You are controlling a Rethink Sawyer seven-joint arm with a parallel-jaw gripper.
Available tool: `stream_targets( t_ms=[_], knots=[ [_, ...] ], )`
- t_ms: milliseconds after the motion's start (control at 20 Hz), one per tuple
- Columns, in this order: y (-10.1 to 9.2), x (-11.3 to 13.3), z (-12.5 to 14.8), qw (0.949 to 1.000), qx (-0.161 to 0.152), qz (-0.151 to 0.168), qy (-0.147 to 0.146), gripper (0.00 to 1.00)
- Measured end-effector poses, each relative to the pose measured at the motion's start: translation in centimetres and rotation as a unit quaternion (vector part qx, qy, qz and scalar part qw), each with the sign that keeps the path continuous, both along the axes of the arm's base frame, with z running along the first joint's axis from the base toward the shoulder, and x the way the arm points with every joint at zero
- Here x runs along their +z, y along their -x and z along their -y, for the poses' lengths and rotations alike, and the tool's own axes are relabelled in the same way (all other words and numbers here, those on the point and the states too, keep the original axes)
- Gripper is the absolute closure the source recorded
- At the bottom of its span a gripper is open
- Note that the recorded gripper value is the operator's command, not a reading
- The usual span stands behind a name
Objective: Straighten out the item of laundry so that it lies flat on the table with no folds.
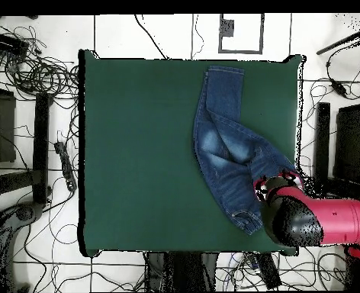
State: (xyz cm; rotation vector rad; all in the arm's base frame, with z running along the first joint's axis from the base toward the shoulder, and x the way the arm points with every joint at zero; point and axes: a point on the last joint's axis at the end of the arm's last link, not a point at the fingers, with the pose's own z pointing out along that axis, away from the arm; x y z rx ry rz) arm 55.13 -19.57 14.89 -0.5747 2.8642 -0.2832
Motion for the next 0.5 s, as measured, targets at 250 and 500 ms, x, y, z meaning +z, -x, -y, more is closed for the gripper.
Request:
stream_targets(
  t_ms=[250,500],
  knots=[
    [0.9,-1.5,-1.7,0.9997,0.007,-0.020,-0.008,0.00],
    [2.0,-2.6,-3.0,0.9991,0.012,-0.039,-0.012,0.00]
  ],
)
